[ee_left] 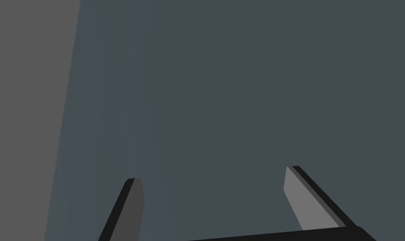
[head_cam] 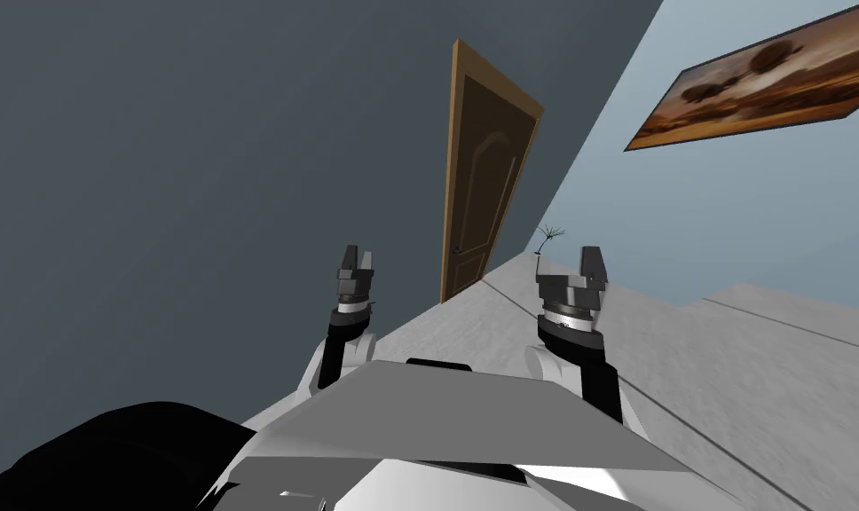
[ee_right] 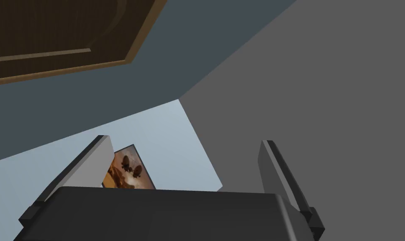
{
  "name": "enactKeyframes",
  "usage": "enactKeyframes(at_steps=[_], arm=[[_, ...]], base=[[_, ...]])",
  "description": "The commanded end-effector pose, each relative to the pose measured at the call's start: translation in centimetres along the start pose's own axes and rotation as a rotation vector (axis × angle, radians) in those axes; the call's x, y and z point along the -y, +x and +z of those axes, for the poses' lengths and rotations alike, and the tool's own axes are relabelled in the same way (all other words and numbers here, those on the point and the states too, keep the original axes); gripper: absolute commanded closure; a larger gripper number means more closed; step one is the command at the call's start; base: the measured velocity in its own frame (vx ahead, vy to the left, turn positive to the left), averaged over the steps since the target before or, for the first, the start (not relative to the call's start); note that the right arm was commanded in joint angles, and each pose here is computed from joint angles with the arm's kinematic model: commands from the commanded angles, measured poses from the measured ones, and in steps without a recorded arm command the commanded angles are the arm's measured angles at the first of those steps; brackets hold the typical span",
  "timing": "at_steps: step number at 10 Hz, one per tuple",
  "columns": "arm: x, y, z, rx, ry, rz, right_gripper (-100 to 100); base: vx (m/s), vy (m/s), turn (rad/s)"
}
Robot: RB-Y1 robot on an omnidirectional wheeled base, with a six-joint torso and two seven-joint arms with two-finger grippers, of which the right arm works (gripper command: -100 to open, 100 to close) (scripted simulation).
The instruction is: Pull the door open
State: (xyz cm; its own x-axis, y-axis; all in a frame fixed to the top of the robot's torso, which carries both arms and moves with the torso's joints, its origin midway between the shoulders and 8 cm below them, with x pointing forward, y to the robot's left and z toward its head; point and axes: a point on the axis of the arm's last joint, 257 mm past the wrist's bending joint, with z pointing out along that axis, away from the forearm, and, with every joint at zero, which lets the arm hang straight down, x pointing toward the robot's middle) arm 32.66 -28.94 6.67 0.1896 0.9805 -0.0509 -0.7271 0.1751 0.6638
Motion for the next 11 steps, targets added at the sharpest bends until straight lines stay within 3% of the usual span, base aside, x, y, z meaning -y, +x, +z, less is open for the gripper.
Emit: enactKeyframes(at_steps=[1,11], arm=[[1.3,0.3,-0.26,-0.010,0.020,0.010,-100],[10.7,2.1,-2.88,-0.080,0.168,0.070,-100]], base=[[0.051,-0.027,0.077],[0.068,-0.057,0.120]])
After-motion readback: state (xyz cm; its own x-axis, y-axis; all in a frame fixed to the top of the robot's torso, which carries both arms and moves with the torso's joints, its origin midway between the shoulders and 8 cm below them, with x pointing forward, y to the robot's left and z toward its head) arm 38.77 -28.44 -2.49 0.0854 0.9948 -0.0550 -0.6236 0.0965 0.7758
